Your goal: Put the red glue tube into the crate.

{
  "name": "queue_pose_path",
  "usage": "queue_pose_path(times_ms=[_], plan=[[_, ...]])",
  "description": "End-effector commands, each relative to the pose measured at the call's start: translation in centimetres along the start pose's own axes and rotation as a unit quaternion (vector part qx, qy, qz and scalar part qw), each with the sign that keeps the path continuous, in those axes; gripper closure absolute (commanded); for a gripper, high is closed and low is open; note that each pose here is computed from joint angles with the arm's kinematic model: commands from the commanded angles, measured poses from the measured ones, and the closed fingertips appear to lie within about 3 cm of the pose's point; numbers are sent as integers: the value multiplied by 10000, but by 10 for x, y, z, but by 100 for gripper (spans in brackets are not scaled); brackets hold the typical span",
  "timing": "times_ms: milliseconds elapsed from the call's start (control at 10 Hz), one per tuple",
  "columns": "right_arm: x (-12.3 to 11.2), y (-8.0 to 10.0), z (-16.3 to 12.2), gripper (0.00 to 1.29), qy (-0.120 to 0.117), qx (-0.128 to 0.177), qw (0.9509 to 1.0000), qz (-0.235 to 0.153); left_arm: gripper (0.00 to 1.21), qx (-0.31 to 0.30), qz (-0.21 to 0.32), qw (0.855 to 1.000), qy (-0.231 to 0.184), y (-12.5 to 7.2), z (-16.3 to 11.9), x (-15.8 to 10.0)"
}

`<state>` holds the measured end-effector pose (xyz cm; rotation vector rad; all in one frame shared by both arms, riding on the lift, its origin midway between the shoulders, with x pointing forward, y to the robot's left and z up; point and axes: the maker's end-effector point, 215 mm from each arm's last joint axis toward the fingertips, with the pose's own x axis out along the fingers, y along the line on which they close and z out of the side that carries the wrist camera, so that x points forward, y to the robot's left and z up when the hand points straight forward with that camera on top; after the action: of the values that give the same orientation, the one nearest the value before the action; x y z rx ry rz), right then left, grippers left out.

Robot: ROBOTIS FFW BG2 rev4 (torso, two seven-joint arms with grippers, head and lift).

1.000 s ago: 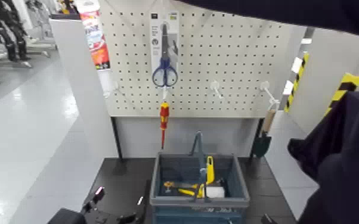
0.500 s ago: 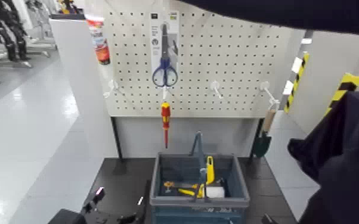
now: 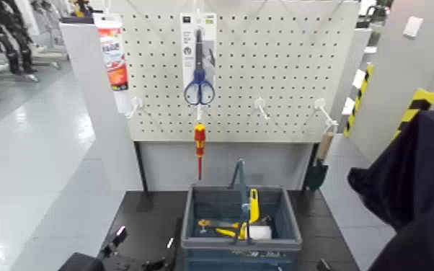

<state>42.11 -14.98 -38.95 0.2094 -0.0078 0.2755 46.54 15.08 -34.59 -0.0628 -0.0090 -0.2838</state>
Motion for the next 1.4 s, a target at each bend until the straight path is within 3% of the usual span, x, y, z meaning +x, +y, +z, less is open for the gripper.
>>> queue_pose_path(times_ms=[100,800,1000,1400], plan=[[0,0,0,14,-1,4,10000,-7,7,-1,6,10000,3,1,0,0],[0,-1,-3,14,38,35,10000,-16,10,-46,-37,10000,-22,3,4,5],[0,-1,-4,14,45,37,10000,-17,10,-226,-354,9991,55,3,11,18],[1,1,-4,14,44,51,10000,-13,10,-243,-658,9975,-82,33,55,48]])
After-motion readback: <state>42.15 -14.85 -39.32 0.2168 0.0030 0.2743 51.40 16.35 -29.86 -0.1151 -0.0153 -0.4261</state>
